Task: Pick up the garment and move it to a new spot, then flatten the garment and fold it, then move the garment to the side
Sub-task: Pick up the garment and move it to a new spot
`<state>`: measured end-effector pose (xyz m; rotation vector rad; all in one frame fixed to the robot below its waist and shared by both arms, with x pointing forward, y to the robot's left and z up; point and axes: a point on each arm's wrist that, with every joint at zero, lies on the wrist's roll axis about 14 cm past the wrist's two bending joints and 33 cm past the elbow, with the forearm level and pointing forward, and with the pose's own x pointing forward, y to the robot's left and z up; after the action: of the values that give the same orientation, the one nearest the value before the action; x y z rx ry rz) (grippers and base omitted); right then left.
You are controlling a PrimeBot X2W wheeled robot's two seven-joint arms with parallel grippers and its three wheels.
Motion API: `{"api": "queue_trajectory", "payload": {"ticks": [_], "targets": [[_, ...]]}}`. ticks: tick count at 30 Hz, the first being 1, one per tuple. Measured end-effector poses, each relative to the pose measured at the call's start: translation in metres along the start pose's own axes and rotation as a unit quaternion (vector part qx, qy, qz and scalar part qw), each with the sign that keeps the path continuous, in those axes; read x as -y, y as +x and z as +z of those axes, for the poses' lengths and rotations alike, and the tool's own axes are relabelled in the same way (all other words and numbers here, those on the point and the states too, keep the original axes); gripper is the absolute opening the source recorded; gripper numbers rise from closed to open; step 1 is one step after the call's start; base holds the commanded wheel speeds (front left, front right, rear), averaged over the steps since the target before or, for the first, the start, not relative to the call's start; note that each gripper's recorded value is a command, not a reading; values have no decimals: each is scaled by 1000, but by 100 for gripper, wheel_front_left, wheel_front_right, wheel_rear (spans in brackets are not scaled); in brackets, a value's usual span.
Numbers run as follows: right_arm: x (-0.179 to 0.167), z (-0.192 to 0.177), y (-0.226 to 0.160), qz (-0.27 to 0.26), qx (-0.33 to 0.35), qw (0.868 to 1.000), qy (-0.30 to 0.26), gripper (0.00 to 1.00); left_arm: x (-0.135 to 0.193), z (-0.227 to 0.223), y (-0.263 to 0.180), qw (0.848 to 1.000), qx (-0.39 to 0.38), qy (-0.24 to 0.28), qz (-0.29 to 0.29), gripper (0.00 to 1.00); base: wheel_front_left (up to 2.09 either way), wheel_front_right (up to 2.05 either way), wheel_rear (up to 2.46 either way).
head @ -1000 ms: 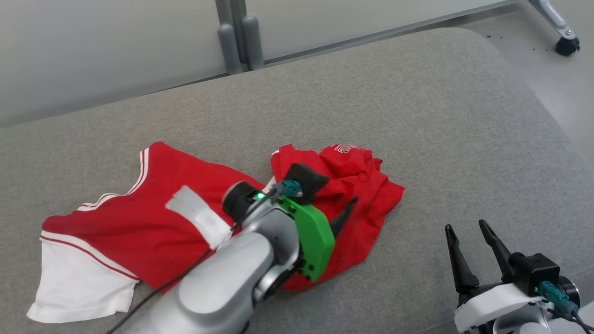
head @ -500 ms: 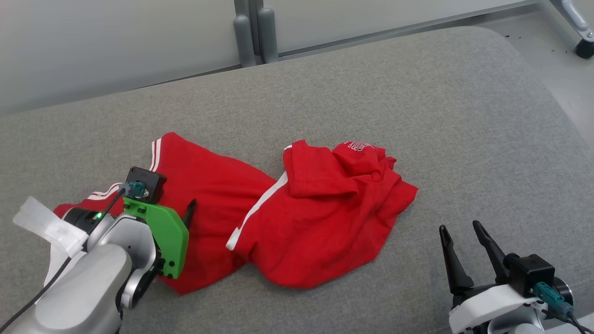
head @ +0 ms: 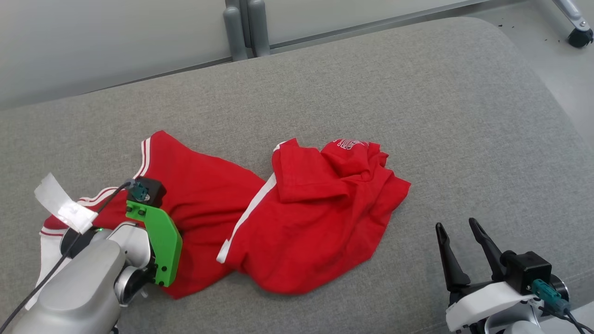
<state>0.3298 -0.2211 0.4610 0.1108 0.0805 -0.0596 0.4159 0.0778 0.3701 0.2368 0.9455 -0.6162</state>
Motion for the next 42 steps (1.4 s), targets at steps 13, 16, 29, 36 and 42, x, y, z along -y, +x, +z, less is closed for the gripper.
{"api": "queue_trajectory", "payload": {"ticks": [13,16,29,36,42], "targets": [[0,-2,-6,-6,0,1000,11,100,-52,64,-42,989,115,-11,90,0,0,0,0],[-4,1,-5,1,5,1000,11,100,-76,85,-72,980,157,-13,124,0,0,0,0],[-11,-1,-9,6,5,1000,22,100,-187,102,-199,920,234,-33,312,0,0,0,0],[-1,3,-8,-6,9,1000,13,100,-245,78,-234,891,203,-68,401,0,0,0,0],[8,-6,-9,-20,-7,1000,11,100,-283,67,-260,863,186,-60,466,0,0,0,0]]}}
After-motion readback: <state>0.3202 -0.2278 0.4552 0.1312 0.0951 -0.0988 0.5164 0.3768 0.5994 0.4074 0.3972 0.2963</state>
